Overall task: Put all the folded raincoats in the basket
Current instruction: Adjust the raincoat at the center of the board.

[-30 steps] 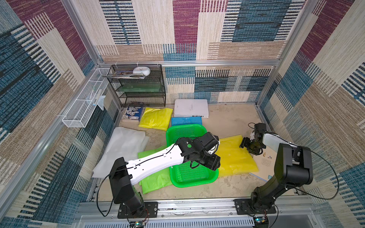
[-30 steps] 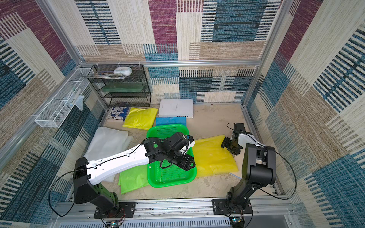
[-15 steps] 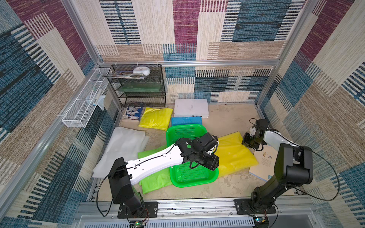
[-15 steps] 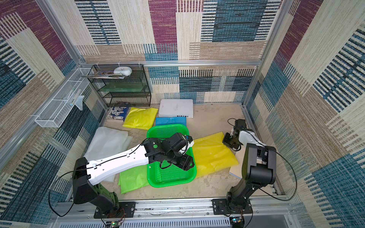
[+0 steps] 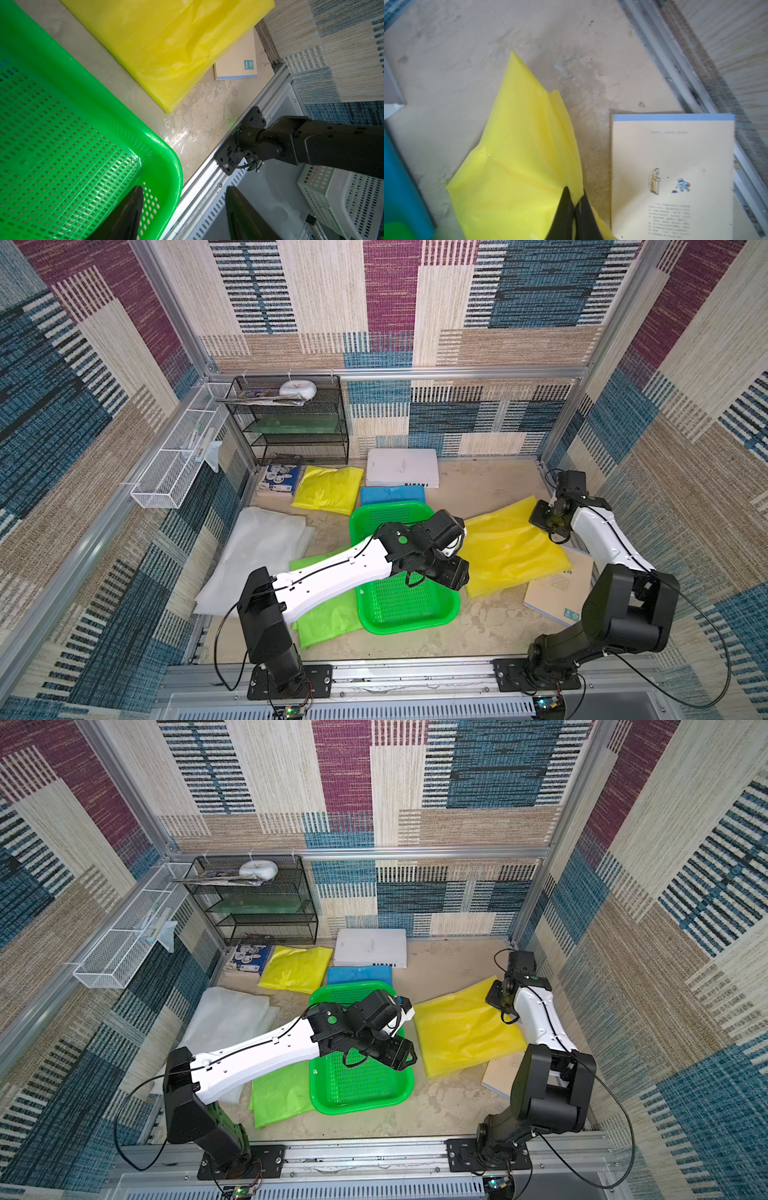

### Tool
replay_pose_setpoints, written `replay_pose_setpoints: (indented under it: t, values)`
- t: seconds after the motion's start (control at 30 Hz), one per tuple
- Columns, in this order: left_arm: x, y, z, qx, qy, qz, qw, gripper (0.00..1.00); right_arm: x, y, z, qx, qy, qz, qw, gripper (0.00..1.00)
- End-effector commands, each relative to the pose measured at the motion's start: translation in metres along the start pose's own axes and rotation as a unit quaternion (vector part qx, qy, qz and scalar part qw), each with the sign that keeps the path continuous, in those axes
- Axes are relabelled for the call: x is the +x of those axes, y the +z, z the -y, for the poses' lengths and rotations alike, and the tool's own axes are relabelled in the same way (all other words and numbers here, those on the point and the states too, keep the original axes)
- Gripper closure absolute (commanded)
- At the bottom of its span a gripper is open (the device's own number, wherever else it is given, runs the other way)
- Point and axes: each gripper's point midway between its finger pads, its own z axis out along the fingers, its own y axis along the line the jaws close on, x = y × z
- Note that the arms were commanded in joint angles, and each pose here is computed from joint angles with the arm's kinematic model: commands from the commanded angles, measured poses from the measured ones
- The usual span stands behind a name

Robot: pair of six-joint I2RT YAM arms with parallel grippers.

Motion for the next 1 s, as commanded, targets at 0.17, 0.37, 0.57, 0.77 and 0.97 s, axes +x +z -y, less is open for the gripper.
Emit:
replay_pose_setpoints:
  t: [0.17, 0.37, 0.57, 0.77, 0.97]
  values:
    - [-0.033, 0.027, 0.024, 0.024, 0.004, -0.018, 1.000, 0.31, -0.003, 0.021, 0.069, 0.044, 0.099, -0.020, 0.994, 0.94]
    - [-0.054, 0.077, 0.006, -0.028, -0.007, -0.042, 0.999, 0.30, 0.019, 0.036, 0.066, 0.004, 0.120, -0.044, 0.992, 0.76]
    - [-0.072, 0.119, -0.026, -0.073, -0.021, -0.053, 0.996, 0.31, 0.035, 0.040, 0.072, 0.009, 0.124, -0.041, 0.991, 0.55]
    - [-0.091, 0.136, -0.064, -0.102, -0.046, -0.039, 0.993, 0.32, 0.036, 0.036, 0.068, -0.006, 0.128, -0.038, 0.991, 0.49]
    - [-0.090, 0.162, -0.081, -0.108, -0.059, -0.049, 0.991, 0.34, 0.032, 0.024, 0.065, -0.016, 0.130, -0.019, 0.991, 0.44]
